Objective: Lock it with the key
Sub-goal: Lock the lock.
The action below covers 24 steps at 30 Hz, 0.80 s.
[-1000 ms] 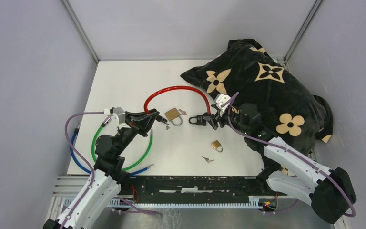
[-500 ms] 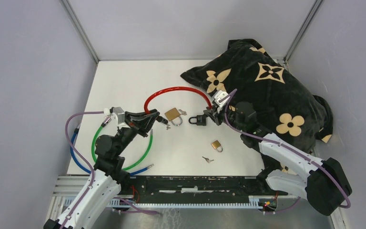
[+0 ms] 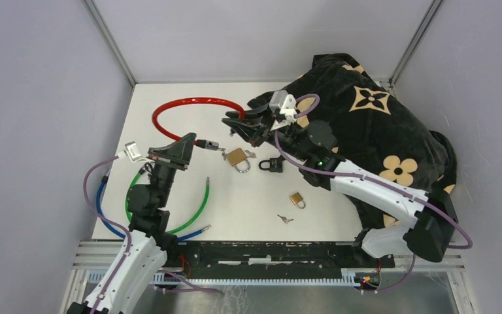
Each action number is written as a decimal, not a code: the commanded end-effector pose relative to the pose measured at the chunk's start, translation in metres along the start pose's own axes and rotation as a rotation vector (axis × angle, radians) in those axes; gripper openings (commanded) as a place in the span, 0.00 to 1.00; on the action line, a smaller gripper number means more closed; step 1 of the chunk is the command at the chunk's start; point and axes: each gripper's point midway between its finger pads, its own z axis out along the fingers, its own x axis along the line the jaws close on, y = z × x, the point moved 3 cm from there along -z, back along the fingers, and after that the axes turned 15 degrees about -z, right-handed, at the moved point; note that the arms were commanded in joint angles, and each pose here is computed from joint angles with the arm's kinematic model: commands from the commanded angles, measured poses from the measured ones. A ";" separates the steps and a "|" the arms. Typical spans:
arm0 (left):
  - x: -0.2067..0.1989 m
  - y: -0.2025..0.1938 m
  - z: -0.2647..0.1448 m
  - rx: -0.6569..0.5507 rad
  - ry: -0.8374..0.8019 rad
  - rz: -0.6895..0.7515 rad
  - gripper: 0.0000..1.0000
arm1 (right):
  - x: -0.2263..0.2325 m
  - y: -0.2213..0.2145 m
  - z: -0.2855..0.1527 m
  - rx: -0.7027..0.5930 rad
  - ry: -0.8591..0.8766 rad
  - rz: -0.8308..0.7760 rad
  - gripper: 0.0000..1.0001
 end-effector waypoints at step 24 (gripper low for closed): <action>-0.015 0.061 -0.009 -0.285 -0.050 -0.531 0.02 | 0.064 0.036 0.110 -0.211 0.212 -0.097 0.00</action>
